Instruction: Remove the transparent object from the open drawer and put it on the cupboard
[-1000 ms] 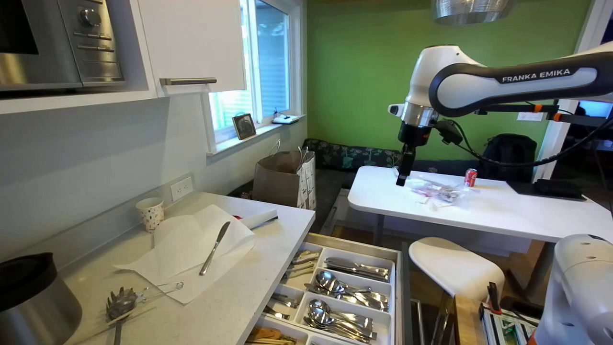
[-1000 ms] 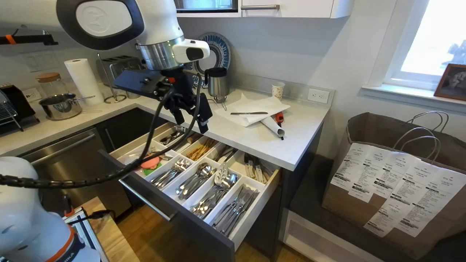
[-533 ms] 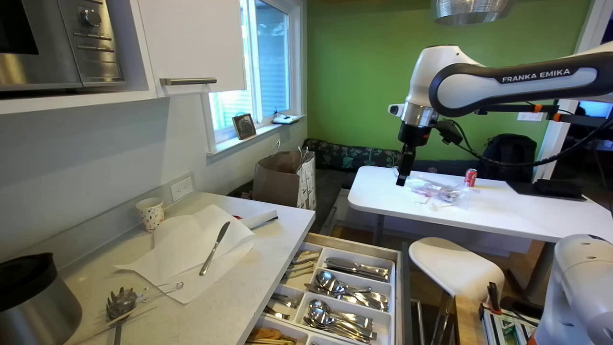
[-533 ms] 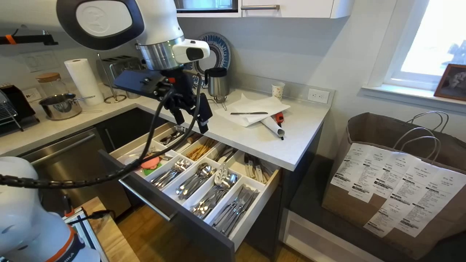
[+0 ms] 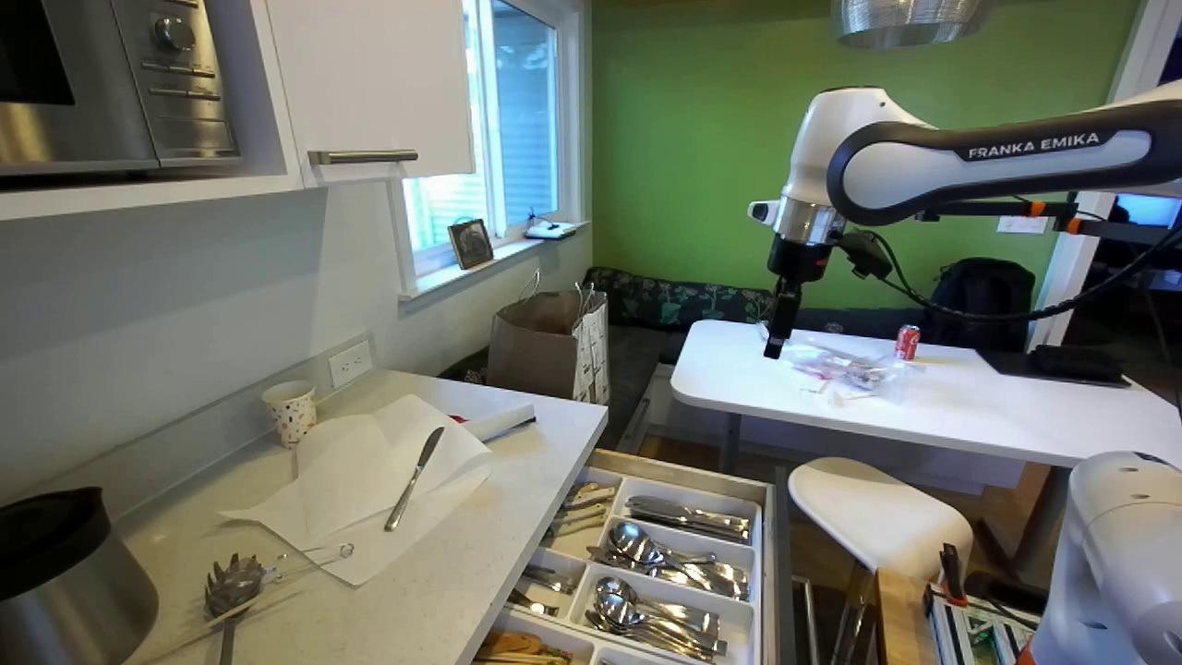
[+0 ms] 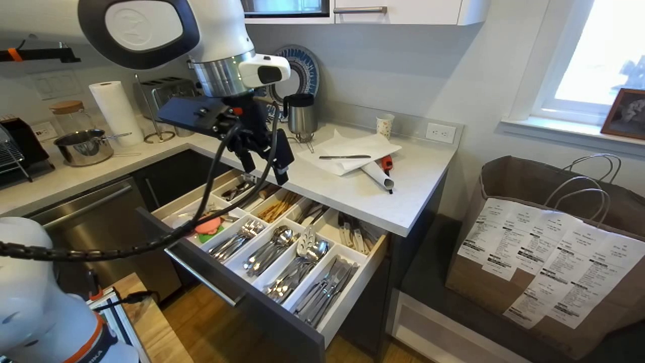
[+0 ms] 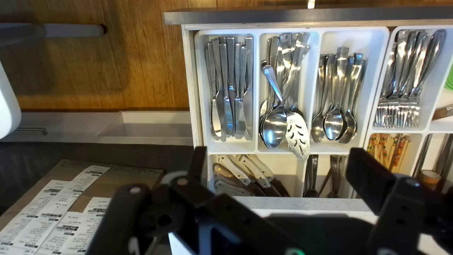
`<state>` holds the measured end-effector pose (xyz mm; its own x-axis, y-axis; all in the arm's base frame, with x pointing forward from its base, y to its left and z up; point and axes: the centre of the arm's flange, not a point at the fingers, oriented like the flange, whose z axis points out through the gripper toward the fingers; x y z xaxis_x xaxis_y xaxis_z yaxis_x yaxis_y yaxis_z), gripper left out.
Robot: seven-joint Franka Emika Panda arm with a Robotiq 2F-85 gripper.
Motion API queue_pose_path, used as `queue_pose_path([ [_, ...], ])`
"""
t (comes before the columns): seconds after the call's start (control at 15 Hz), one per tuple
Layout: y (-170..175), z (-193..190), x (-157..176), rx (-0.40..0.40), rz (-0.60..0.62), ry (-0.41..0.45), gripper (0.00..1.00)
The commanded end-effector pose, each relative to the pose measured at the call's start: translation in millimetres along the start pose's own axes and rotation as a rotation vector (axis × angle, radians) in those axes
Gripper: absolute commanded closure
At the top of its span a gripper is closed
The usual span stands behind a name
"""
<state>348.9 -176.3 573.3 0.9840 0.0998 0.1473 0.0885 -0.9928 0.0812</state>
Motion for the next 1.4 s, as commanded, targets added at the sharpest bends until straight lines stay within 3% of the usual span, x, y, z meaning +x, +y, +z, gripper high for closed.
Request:
queue_pose_path([
  [0.0,0,0,0,0.0,0.0,0.0,0.0],
  [0.27,0,0,0,0.0,0.0,0.0,0.0],
  [0.47,-17,-2,28,0.014,-0.11,0.019,0.0],
  [0.67,-62,-4,62,0.03,-0.252,0.023,0.0],
  [1.07,-155,5,124,0.148,-0.352,0.075,0.0],
  [1.33,-225,9,145,0.321,-0.439,0.074,0.0],
])
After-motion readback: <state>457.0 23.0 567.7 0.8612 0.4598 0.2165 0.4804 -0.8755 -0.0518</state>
